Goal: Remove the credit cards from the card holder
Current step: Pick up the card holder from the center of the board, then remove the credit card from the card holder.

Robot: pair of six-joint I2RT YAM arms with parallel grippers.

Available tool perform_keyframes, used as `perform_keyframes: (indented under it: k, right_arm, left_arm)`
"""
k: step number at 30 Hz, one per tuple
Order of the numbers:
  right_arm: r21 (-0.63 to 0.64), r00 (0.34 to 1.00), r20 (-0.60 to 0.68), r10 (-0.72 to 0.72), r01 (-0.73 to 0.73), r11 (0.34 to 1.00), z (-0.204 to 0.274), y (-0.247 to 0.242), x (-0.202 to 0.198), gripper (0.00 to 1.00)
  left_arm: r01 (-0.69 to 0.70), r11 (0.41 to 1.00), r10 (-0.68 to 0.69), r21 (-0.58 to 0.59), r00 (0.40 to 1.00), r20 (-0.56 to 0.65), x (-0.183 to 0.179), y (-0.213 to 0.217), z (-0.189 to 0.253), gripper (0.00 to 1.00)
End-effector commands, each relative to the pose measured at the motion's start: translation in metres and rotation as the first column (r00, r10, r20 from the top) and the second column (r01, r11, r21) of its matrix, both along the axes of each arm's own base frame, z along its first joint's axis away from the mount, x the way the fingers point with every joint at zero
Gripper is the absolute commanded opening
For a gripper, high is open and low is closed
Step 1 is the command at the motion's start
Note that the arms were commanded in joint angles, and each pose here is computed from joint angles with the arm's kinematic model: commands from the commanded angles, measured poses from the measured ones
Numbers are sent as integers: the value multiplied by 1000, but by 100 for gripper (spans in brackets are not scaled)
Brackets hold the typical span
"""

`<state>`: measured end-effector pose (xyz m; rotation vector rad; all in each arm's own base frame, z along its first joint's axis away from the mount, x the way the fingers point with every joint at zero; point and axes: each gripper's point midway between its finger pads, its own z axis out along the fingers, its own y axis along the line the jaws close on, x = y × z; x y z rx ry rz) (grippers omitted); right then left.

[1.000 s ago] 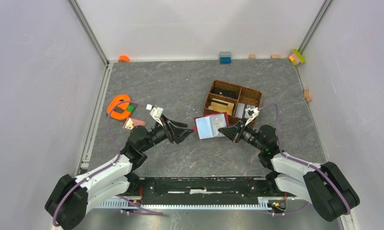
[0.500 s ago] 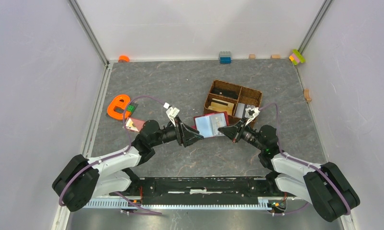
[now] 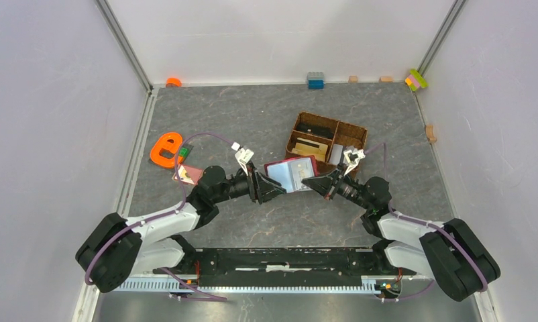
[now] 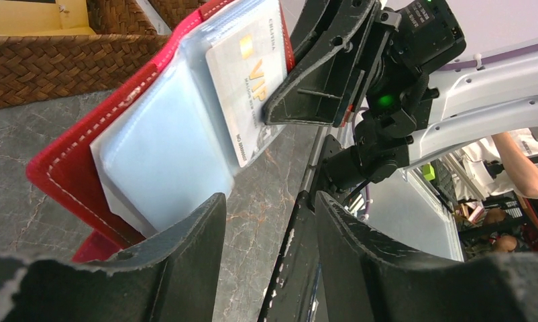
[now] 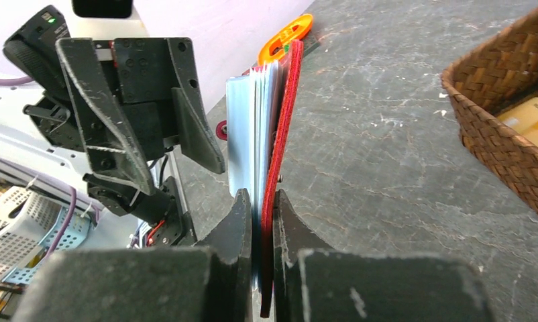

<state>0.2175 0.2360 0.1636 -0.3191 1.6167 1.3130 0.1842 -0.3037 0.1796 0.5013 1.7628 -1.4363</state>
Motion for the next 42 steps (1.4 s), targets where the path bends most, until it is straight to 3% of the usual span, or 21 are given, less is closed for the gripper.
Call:
perform_keyframes:
  k: [1, 19, 26, 31, 42]
  right_arm:
    - [62, 993, 106, 59, -65, 996, 28, 7, -11, 0]
    - [51, 964, 166, 209, -220, 974, 39, 38, -36, 0]
    - [52, 959, 172, 224, -236, 970, 40, 40, -39, 2]
    - [20, 969, 132, 206, -211, 977, 28, 42, -31, 11]
    - [-4, 965, 96, 244, -245, 970, 19, 51, -31, 9]
  left_arm:
    - [3, 1000, -2, -21, 998, 70, 5, -4, 18, 56]
    - [-16, 999, 15, 33, 1000, 23, 15, -9, 5, 40]
    - [37, 999, -35, -36, 997, 69, 3, -9, 21, 38]
    - [64, 996, -59, -61, 995, 84, -2, -10, 26, 20]
    - [76, 995, -71, -69, 994, 82, -4, -11, 27, 26]
